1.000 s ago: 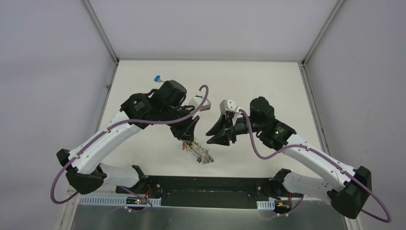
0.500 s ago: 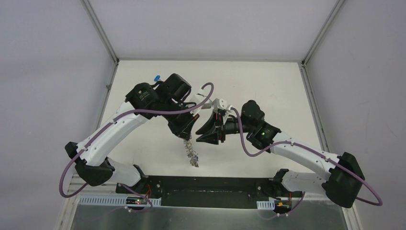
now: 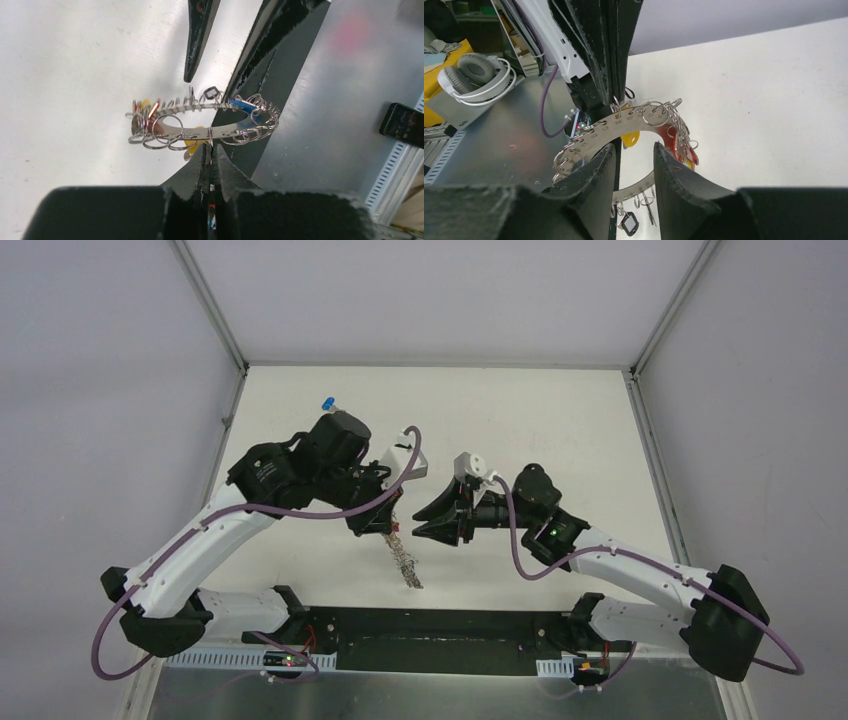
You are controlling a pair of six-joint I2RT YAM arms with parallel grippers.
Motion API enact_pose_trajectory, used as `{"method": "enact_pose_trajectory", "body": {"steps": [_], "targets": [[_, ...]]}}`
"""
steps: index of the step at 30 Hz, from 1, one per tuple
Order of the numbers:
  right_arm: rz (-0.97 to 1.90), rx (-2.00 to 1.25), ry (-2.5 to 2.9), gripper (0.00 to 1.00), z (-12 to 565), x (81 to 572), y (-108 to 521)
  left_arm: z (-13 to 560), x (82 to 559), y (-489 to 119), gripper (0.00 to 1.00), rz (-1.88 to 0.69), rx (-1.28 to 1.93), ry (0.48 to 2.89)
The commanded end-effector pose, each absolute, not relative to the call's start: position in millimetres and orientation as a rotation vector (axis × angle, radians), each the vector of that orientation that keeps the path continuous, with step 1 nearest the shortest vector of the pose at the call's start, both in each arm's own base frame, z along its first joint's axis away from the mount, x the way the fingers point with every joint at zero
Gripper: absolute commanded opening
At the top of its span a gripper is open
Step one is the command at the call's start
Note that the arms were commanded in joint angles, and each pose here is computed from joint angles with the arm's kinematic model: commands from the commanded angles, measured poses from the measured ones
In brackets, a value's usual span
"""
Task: Put the keys on the keyring
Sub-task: Adjust the key on the keyring.
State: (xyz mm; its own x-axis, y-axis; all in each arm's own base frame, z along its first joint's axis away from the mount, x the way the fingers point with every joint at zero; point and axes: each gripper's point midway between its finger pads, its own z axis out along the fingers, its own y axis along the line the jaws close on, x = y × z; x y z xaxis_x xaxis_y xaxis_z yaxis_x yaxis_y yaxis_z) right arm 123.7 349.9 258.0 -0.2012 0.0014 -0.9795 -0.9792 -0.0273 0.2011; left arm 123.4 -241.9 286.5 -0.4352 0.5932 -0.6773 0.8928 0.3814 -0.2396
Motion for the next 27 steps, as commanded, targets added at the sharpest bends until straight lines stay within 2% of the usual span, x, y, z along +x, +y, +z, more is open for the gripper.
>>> {"method": "enact_pose_trajectory", "body": {"steps": [1,17,27], "targets": [[1.403,-1.126,1.148,0.33,299.1,111.3,344.6,324.1,124.9,-249.1,0.00,-0.849,1.302,1.876],[1.537,-1.125,1.086,0.31,321.8,105.4,362.0,325.1,118.8,-254.6,0.00,-0.895,1.361,1.838],[1.549,-1.176,1.098,0.24,322.1,100.5,372.4,323.6,118.3,-254.2,0.00,-0.894,1.357,1.848]]}}
